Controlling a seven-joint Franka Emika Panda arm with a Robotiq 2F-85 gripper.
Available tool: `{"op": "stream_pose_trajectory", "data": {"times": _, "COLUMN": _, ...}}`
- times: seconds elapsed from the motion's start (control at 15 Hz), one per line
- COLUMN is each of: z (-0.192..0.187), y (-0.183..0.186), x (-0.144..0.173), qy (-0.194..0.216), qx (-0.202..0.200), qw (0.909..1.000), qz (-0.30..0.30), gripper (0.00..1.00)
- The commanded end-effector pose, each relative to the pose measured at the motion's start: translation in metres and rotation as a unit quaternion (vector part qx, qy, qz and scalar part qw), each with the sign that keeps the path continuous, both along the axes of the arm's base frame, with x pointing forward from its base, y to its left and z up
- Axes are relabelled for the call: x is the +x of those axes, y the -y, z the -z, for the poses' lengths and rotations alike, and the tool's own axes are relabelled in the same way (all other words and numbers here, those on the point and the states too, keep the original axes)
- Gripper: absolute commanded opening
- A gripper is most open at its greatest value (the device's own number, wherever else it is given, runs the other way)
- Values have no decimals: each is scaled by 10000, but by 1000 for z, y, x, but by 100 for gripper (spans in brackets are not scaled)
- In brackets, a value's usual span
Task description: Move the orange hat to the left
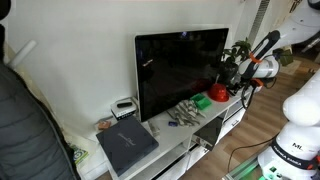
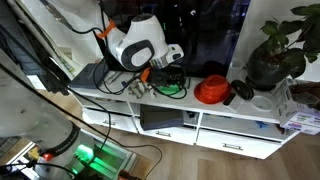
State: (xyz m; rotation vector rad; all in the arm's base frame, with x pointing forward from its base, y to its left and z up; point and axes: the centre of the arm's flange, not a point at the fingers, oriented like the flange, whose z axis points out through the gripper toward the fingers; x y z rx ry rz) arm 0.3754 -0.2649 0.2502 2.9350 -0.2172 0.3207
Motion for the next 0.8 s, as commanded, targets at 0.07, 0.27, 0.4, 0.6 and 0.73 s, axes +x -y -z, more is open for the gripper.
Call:
{"op": "stream_pose_trajectory", "data": {"times": 0.07, "z": 43, "y": 29, "x": 50, "qy": 92, "qx": -316, "qw": 9994, "qz": -102, "gripper": 100}}
{"op": "stream_pose_trajectory", "data": {"times": 0.27, "z": 59, "y": 49, "x": 72, "qy": 232, "qx": -459, "qw": 9987, "qz": -43, "gripper": 100}}
{"op": "stream_pose_trajectory", "data": {"times": 0.4, "z": 68, "y": 60, "x": 88, "qy": 358, "qx": -488, "qw": 9982, "qz": 39, "gripper": 100}}
{"op": "stream_pose_trajectory", "data": {"times": 0.6, "z": 77, "y": 74, "x": 113, "qy": 554, "qx": -553, "qw": 9967, "qz": 193, "gripper": 100}}
{"op": "stream_pose_trajectory", "data": {"times": 0.73, "z": 82, "y": 84, "x": 127, "qy": 659, "qx": -619, "qw": 9954, "qz": 314, "gripper": 100}}
